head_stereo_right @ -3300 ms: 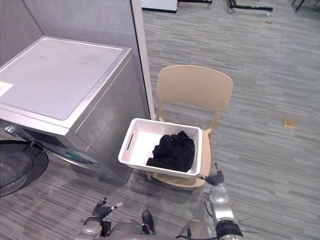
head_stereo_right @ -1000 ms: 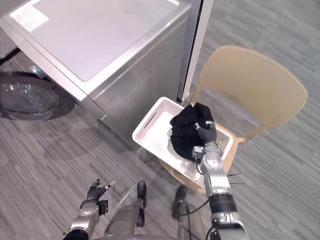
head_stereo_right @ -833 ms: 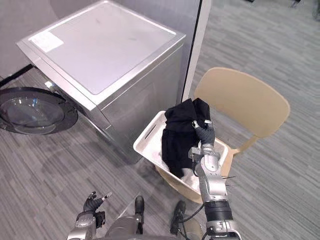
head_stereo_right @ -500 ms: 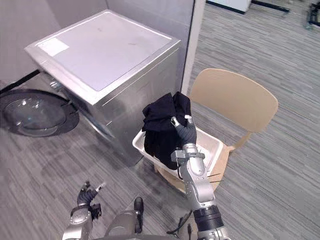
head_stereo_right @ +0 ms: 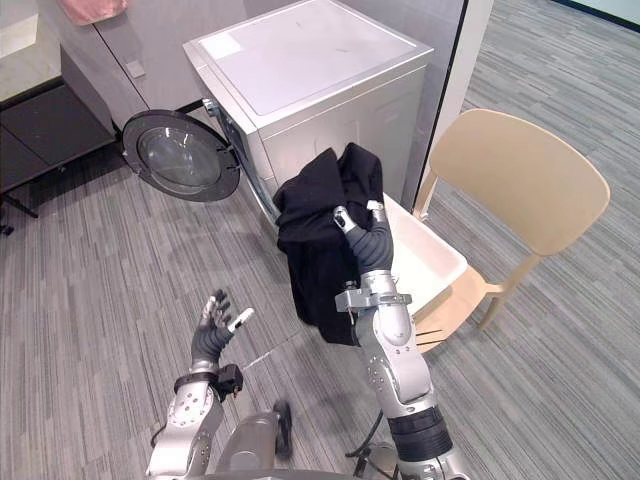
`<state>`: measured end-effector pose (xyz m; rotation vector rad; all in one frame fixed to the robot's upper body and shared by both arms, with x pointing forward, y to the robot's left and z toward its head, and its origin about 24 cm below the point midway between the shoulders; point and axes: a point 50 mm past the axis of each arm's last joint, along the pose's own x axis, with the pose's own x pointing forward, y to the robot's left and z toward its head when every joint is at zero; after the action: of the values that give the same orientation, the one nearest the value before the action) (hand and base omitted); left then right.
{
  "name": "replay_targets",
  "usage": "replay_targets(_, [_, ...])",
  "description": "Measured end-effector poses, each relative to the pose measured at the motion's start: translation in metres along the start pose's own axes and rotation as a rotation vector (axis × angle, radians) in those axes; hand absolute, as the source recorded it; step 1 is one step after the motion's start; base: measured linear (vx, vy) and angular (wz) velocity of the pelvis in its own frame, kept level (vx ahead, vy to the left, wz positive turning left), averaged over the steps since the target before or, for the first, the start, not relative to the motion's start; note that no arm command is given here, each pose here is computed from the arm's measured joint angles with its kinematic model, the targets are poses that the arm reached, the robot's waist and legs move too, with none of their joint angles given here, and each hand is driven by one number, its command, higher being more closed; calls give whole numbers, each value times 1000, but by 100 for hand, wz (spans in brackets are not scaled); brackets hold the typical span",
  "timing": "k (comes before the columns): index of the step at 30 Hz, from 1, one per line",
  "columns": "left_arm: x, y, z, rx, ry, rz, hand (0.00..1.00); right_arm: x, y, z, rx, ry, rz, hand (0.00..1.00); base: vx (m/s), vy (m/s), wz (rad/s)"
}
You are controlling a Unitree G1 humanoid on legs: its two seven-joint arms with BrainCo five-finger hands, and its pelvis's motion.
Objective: Pick up the laundry basket with both hands and put the clothes into the washing machine.
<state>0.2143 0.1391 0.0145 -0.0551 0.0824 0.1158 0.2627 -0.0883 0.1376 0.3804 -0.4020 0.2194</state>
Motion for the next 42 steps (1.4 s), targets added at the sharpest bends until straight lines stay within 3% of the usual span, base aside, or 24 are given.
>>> replay_targets(6, [17, -34, 10, 95, -61, -163, 0, 6, 6, -21, -5, 81, 74, 100, -141, 76, 32])
replay_targets(11, [27, -51, 14, 160, -90, -236, 0, 3, 53, -44, 29, 180, 288, 100, -109, 126, -5])
replay_targets(12, [30, -54, 14, 173, -93, -243, 100, 4, 60, -47, 38, 189, 322, 100, -89, 81, 0])
replay_targets(19, [34, -55, 4, 264, -69, -234, 100, -2, 69, -61, 71, 258, 358, 100, -95, 32, 0])
replay_targets(20, [36, -54, 4, 272, -72, -231, 100, -2, 69, -61, 74, 262, 361, 0, -110, -39, -2])
replay_targets(28, [37, -21, -3, 281, -23, -102, 100, -24, 46, -79, 10, 355, 331, 0, -53, -45, -5])
replay_targets(36, [20, 38, -31, 279, 128, 96, 100, -49, -43, -78, -489, 440, 134, 0, 0, -4, 0])
replay_targets(42, [-5, 79, -60, 296, 282, 220, 100, -82, -87, -81, -735, 586, 73, 0, 10, 7, 10])
